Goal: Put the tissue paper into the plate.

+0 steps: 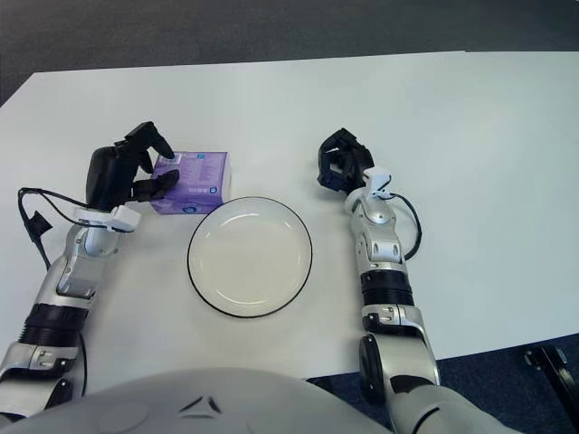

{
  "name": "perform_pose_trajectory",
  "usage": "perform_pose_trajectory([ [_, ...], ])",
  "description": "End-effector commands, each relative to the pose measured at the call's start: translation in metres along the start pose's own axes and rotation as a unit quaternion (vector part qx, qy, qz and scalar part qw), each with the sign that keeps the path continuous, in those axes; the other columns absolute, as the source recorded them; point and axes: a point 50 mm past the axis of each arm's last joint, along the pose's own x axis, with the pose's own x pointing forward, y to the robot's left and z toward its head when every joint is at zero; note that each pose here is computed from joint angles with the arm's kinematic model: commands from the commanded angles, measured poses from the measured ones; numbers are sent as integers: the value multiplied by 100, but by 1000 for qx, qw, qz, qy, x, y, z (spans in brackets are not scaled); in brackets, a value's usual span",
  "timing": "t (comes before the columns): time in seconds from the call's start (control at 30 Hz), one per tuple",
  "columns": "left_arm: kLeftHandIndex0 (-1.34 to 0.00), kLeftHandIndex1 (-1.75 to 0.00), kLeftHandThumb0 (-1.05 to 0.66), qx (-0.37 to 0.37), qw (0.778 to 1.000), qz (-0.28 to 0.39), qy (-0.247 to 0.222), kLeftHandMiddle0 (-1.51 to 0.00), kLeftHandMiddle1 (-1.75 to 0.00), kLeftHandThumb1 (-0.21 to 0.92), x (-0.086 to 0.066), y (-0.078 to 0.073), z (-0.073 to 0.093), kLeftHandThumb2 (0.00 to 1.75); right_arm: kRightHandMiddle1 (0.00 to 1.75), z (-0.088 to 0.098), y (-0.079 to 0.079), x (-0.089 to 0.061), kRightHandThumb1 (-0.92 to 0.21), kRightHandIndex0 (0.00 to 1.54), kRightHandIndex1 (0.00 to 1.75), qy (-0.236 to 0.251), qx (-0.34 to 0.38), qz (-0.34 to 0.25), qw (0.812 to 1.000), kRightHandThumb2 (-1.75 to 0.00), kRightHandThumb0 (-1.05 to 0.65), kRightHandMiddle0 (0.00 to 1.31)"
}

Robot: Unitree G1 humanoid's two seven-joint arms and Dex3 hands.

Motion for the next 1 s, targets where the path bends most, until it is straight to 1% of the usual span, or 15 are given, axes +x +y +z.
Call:
perform_pose_trajectory([
  [0.0, -2, -131, -90, 22, 999, -26, -31, -29, -112, 91, 1, -2, 1, 68, 175, -47, -2, -22, -53, 101, 175, 98, 14, -10, 995, -105, -42, 45],
  [0.1, -1, -118, -98, 41, 997, -38, -46, -21, -94, 92, 2, -4, 2, 69, 175, -47, -2, -22, -53, 101, 175, 100, 13, -11, 995, -105, -42, 45],
  [0.27, 0, -108, -104, 68, 994, -60, -54, -13, -77, 92, 3, -7, 6, 73, 175, -47, -2, -22, -53, 100, 175, 102, 11, -12, 995, -105, -42, 45],
  [0.3, 0, -102, -104, 73, 994, -67, -54, -11, -74, 92, 3, -7, 7, 74, 175, -47, -2, -22, -53, 100, 175, 102, 11, -13, 995, -105, -42, 45],
  [0.37, 0, -84, -104, 79, 992, -87, -53, -9, -58, 92, 2, -7, 8, 76, 175, -47, -2, -22, -53, 100, 175, 103, 11, -14, 995, -105, -42, 45],
  [0.4, 0, -77, -105, 80, 991, -97, -53, -9, -52, 92, 2, -7, 9, 77, 175, -47, -2, -22, -53, 100, 175, 103, 11, -14, 994, -105, -42, 45],
  [0.57, 0, -53, -105, 87, 987, -124, -53, -8, -31, 92, 5, -7, 13, 78, 175, -47, -2, -22, -53, 100, 175, 103, 11, -15, 994, -105, -42, 45],
  [0.67, 0, -42, -105, 91, 986, -132, -53, -6, -24, 92, 6, -8, 15, 77, 175, -47, -2, -22, -54, 100, 175, 103, 11, -14, 994, -104, -42, 45],
  [0.7, 0, -34, -105, 93, 985, -133, -53, -4, -21, 92, 6, -8, 15, 77, 175, -47, -2, -22, -54, 100, 175, 103, 11, -14, 994, -104, -42, 45],
  [0.73, 0, -31, -105, 93, 985, -135, -54, -4, -20, 92, 7, -8, 16, 77, 175, -47, -2, -22, -54, 100, 175, 103, 12, -15, 994, -104, -42, 45],
  [0.8, 0, -18, -105, 93, 984, -139, -55, -2, -13, 92, 7, -9, 16, 77, 175, -48, -2, -22, -54, 100, 175, 104, 12, -15, 994, -104, -42, 45],
  [0.9, 0, -7, -105, 90, 984, -143, -56, -1, -5, 92, 8, -11, 17, 80, 175, -48, -2, -22, -54, 100, 175, 104, 11, -16, 994, -104, -42, 45],
  [0.97, 0, -3, -105, 86, 984, -148, -57, 0, -2, 92, 8, -12, 17, 80, 175, -48, -2, -22, -54, 100, 175, 104, 11, -16, 994, -104, -42, 45],
])
